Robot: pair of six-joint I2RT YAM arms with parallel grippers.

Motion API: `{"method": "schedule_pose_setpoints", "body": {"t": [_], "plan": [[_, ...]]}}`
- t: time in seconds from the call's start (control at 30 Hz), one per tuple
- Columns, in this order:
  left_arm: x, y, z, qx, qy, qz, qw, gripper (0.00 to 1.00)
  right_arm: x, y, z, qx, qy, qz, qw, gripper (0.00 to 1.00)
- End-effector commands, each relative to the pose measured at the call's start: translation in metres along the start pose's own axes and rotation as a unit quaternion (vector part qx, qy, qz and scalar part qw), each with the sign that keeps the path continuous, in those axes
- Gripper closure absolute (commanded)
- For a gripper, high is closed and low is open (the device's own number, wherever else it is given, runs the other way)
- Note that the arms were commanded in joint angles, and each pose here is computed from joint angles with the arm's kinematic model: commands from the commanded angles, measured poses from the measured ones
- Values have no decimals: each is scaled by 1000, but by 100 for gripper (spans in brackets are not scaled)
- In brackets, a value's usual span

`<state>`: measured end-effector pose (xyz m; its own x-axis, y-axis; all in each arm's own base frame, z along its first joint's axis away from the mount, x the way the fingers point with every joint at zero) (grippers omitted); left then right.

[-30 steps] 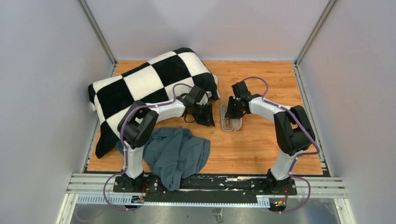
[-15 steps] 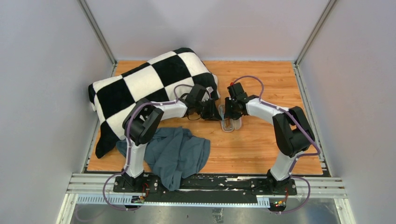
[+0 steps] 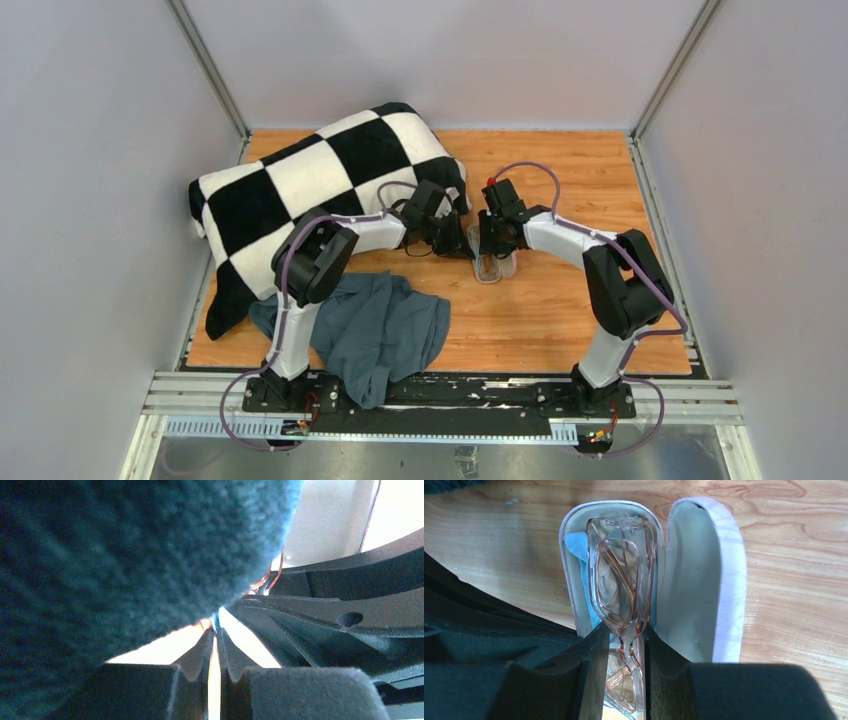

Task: Organize the sunglasses
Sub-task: Place the sunglasses in the sunglasses case.

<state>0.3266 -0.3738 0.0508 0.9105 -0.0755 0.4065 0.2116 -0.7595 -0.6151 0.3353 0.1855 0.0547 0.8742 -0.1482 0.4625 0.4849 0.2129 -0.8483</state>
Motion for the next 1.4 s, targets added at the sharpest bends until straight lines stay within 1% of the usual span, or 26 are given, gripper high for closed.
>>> {"method": "schedule_pose_setpoints", "body": {"t": [0.0,0.07,0.27,0.43,0.47,0.57,0.67,0.8,0.87,1.2,1.37], "plan": [[-3,9,12,7,-7,13,1000,93,-35,-2,-21,-48,-39,52,997,98],[-3,10,12,5,-7,15,1000,96,-35,-3,-19,-47,-45,50,997,98],[-8,11,13,5,-11,29,999,97,-34,-2,-16,-44,-54,49,996,98],[-9,12,14,4,-10,31,999,97,-39,7,-12,-30,-57,60,996,97],[-10,12,14,4,-11,33,999,97,-43,8,-8,-16,-58,71,996,97],[-11,13,15,3,-13,35,999,98,-48,11,-7,-10,-68,81,994,96],[-11,13,15,2,-13,36,999,98,-50,9,-9,-13,-72,83,994,90],[-11,13,16,4,-11,37,999,98,-46,0,-9,-12,-72,71,995,73],[-12,13,16,5,-11,39,999,98,-42,-6,-7,-10,-72,65,995,69],[-14,13,16,5,-11,43,999,98,-30,-31,-1,2,-68,41,997,62],[-13,13,16,4,-10,42,999,98,-33,-30,-2,2,-69,47,997,61]]}}
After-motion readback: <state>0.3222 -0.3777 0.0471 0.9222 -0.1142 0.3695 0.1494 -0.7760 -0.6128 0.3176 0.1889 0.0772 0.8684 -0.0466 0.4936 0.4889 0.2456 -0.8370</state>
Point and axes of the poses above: each gripper's point midway between its finger pads, its own y axis out along the fingers, its own z axis along the line the jaws close on, x = y × z, the point moved 2 cm from there along -y, back along the fingers, and after that the axes turned 11 degrees about y, right-handed, at the moved point
